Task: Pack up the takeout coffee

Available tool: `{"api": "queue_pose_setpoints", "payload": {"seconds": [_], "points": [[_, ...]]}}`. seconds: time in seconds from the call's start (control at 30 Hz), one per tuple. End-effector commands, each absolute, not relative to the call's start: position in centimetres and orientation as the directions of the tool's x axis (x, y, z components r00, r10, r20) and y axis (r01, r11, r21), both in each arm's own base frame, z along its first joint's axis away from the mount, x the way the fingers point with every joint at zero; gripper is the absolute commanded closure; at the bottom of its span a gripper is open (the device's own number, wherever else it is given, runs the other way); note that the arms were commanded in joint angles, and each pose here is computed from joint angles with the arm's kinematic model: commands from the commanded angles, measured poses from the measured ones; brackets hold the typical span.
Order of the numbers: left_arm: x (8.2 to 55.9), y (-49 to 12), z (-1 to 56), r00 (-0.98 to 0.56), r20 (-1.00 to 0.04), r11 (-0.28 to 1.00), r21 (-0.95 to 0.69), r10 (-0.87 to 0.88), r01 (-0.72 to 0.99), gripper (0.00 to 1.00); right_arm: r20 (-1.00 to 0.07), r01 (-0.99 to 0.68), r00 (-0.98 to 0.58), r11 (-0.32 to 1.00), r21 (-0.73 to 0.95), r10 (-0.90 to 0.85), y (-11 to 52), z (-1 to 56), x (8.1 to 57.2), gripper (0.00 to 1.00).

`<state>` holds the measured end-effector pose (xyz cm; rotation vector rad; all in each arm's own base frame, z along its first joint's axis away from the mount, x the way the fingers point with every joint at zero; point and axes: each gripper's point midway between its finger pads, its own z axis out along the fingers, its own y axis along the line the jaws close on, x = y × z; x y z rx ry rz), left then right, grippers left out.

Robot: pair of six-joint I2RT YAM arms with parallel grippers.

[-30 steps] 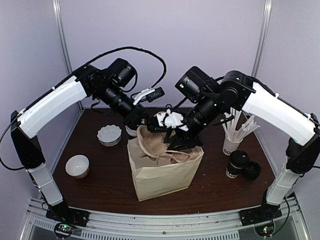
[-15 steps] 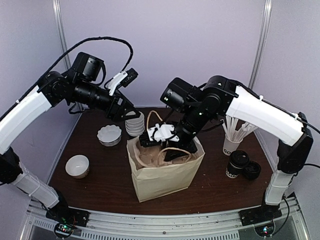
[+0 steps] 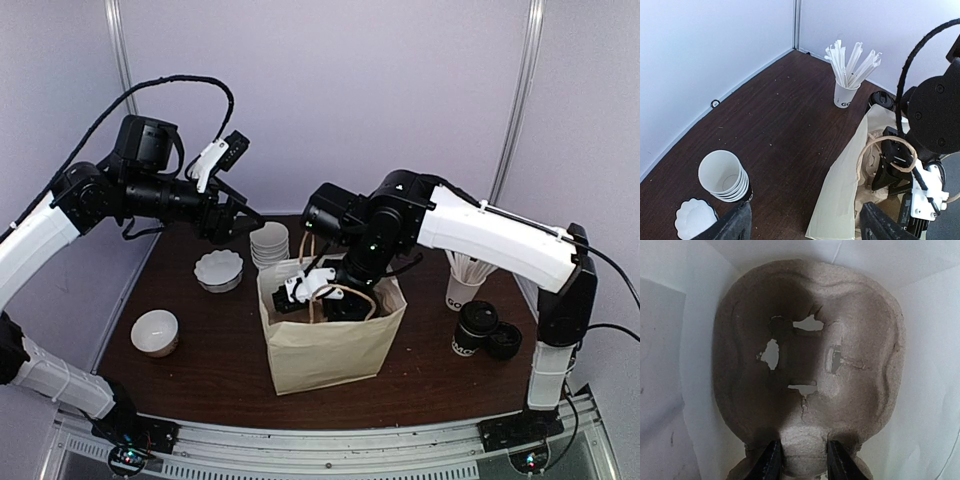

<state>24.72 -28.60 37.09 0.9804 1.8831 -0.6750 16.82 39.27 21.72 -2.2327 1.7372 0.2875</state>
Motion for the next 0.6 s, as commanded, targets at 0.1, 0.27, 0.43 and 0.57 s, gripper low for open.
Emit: {"api": "queue_pose_setpoints", "payload": {"seconds": [0.1,0.27,0.43,0.57], "points": [[25.2,-28.1,38.2,-0.255,-0.911,0.562,-0.031,0.324,0.826,0.22,-0.27,-0.974,0.222,-0.199,-0.111,-0.937,39.2,20.4,17.5,0.67],[25.2,-28.0,37.8,-0.258,-0.91,0.564,-0.033,0.325,0.825,0.21,-0.206,-0.979,0.199,-0.185,-0.085,-0.958,38.9,18.0,17.8,0.66],[25.3,-27.7,37.5,-0.262,-0.908,0.575,-0.028,0.328,0.818,0.21,-0.163,-0.984,0.172,-0.161,-0.081,-0.972,38.8,16.2,18.2,0.6],[25.3,-27.4,37.4,-0.262,-0.906,0.583,-0.021,0.333,0.812,0.21,-0.14,-0.986,0.156,-0.146,-0.083,-0.978,38.8,15.3,18.5,0.59]]}}
